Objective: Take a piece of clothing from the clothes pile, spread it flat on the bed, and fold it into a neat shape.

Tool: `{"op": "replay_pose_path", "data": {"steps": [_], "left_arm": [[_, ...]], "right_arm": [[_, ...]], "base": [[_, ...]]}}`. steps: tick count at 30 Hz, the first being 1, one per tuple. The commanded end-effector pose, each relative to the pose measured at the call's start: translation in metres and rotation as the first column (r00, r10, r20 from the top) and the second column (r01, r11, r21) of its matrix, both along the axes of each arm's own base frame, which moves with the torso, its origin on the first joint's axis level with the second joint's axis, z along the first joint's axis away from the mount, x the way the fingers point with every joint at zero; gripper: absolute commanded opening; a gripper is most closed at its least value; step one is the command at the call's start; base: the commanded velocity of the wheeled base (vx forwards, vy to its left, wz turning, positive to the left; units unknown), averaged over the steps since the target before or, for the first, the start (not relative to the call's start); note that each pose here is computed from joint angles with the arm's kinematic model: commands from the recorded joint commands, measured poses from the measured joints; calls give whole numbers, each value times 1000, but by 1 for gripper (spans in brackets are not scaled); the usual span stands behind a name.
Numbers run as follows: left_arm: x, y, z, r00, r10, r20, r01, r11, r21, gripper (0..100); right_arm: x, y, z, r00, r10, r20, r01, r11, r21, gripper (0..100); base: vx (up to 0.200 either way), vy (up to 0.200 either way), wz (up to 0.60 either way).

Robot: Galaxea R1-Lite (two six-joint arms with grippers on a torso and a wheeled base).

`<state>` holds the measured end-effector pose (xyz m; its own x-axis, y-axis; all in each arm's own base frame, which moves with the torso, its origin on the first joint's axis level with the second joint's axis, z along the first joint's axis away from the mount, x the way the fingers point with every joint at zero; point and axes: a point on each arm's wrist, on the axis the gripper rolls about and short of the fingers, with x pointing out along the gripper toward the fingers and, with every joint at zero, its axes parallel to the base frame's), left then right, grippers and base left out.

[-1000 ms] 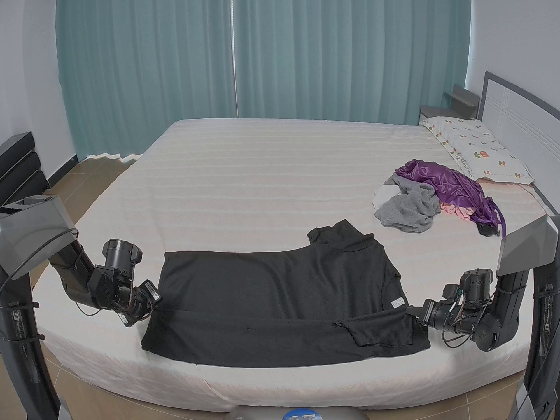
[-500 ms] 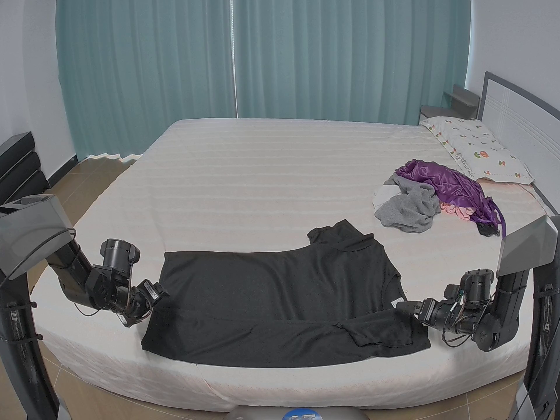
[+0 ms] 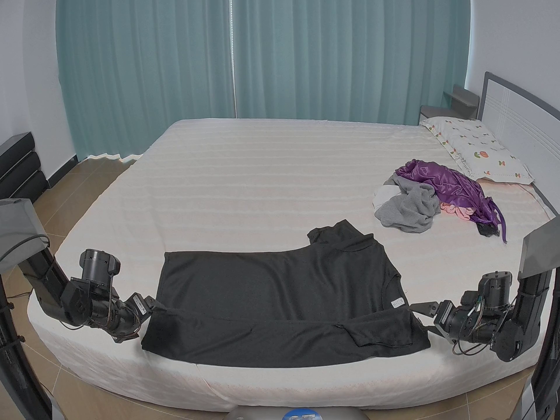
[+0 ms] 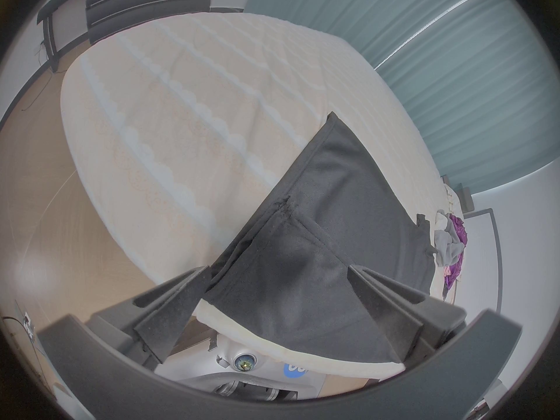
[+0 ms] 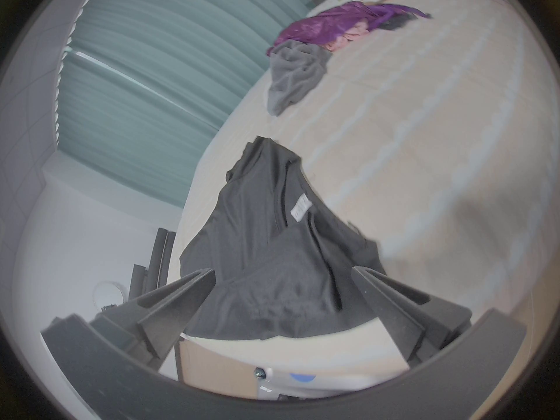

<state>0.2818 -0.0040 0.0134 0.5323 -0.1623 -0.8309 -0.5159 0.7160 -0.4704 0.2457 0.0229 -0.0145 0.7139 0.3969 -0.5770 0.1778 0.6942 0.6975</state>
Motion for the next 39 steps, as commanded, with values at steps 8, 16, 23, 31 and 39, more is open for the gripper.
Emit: {"op": "replay_pose_path", "data": {"steps": [8,16,23,31,39], "left_arm": [[-12,-1,-6,1000,0,-25,0,1000,9,100],[-13,-6,-21,998,24,-66,-18,996,85,100],[-3,-14,-35,999,36,-17,-33,988,149,100],[7,-24,-44,998,61,21,-64,978,200,100],[3,-19,-43,991,130,20,-131,972,197,0]], "right_arm": [[-33,23,7,994,-57,-93,64,995,77,100],[-37,24,0,988,-69,-135,80,994,80,100],[-36,24,-2,990,-68,-123,79,993,83,100],[-35,24,-5,989,-72,-128,83,993,82,100],[-35,23,-7,987,-101,-126,108,993,55,100]], "base": [[-150,0,0],[0,0,0],[0,0,0],[0,0,0],[0,0,0]]}}
